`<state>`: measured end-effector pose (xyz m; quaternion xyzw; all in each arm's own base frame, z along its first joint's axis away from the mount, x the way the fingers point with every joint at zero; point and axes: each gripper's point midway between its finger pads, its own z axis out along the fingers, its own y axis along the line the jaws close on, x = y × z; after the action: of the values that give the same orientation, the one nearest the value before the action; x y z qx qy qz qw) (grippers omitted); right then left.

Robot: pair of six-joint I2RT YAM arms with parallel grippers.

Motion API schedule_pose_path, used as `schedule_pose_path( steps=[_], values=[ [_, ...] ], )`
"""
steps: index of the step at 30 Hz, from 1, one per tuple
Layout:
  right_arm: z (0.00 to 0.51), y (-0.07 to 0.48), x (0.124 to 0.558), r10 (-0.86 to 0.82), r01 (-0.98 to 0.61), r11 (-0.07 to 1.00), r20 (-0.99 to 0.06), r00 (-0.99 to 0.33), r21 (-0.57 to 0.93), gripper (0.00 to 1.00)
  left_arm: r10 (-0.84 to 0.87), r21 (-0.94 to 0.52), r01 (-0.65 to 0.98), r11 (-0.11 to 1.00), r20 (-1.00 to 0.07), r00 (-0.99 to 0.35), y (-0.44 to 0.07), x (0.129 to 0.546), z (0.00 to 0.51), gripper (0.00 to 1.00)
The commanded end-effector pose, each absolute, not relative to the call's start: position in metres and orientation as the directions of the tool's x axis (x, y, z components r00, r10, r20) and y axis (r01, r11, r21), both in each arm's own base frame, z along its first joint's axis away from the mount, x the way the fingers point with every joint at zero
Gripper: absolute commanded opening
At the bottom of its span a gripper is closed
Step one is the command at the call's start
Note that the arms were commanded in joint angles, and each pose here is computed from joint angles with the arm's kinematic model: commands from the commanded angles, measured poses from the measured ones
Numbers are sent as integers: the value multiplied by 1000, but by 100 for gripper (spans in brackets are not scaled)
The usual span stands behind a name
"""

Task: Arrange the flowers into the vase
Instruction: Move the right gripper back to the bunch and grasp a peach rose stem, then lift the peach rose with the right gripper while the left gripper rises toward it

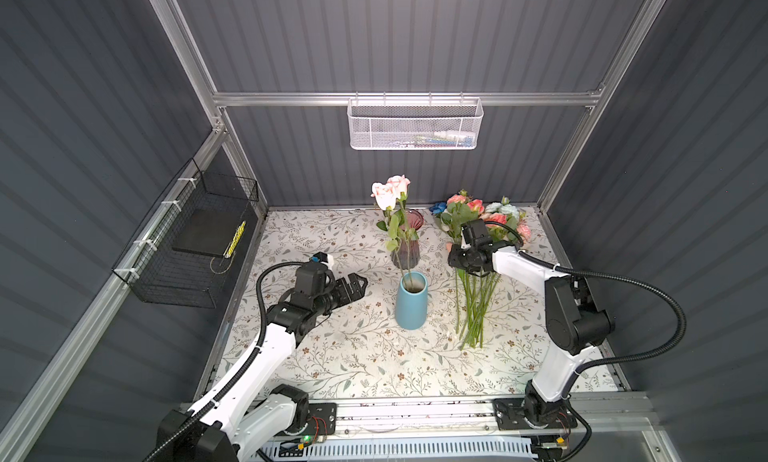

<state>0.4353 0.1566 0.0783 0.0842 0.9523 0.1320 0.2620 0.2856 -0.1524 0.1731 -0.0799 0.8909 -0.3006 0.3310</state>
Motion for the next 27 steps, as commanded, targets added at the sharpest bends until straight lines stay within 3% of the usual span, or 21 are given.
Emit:
schedule_pose_path(
  steps=[1,11,14,19,27],
  values=[
    [67,153,432,214,109,963,-446,-869,248,38,-329,-568,46,821,-539,-775,-147,281,165,100],
    [33,152,430,180,113,976,-392,-902,188,25,-335,-576,41,817,-530,-779,-148,282,165,99],
    [33,152,430,171,105,977,-397,-902,183,14,-336,-578,47,815,-536,-775,-148,281,169,99],
    [69,161,429,154,28,969,-508,-847,246,1,-338,-598,75,798,-547,-766,-151,280,180,98],
    [150,177,401,147,-130,933,-686,-713,336,0,-327,-636,174,752,-589,-739,-161,275,213,94]
  ],
)
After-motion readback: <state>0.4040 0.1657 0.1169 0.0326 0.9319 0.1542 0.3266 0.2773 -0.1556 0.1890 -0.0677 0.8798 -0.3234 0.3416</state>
